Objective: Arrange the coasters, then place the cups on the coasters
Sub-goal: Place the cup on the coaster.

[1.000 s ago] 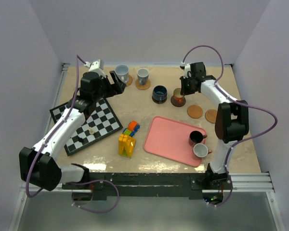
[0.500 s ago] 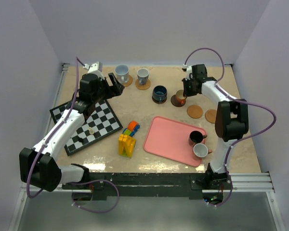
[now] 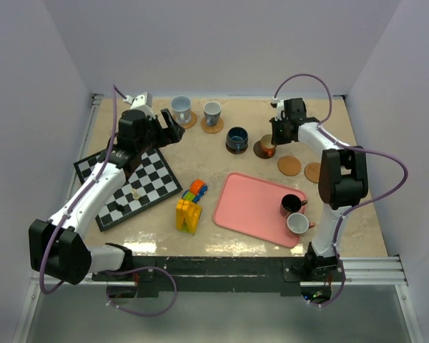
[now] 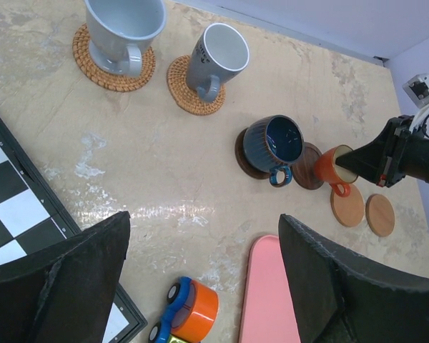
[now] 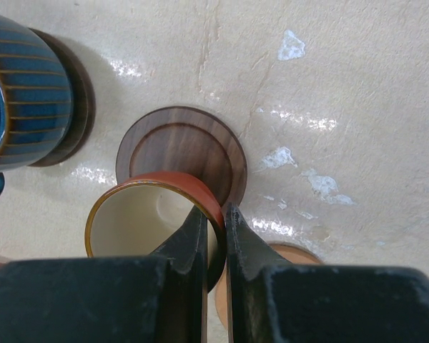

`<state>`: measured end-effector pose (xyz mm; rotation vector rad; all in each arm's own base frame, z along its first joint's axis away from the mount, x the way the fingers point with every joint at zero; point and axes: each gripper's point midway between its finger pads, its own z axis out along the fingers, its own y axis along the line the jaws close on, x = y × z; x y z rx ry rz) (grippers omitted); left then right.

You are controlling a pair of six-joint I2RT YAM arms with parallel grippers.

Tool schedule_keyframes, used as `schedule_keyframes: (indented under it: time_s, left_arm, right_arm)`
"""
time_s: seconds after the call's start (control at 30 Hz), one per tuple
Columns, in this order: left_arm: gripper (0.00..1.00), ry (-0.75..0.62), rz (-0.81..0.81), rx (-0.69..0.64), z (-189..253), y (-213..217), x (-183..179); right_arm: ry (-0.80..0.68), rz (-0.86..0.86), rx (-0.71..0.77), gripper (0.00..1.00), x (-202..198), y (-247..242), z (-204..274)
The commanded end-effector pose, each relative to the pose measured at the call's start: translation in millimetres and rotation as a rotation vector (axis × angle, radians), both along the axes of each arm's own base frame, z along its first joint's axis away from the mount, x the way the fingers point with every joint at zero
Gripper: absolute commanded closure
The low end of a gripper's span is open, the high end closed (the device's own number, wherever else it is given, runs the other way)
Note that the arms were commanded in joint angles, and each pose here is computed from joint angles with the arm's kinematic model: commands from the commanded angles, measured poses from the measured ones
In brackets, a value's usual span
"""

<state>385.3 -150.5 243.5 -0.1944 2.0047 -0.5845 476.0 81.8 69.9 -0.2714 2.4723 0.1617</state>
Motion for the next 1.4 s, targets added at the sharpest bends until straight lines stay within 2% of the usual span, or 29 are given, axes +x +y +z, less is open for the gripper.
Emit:
schedule_keyframes:
  time_s: [0.0,0.3,1.37]
  left_arm:
    - [0.11,-0.035,-0.006,-0.018,8,1,2]
    - [0.11,-0.035,-0.01,-0.024,8,0,3]
    - [0.11,-0.032,-0.023,-0.038,6,-4,3]
  right_arm:
    - [-0.067,-0.016,0.053,1.0,14,8,10]
    - [-0.061,-0.066,0.108,1.0,13,12,5]
    - [-0.099,-0.137,0.097,1.0,17,5,-5]
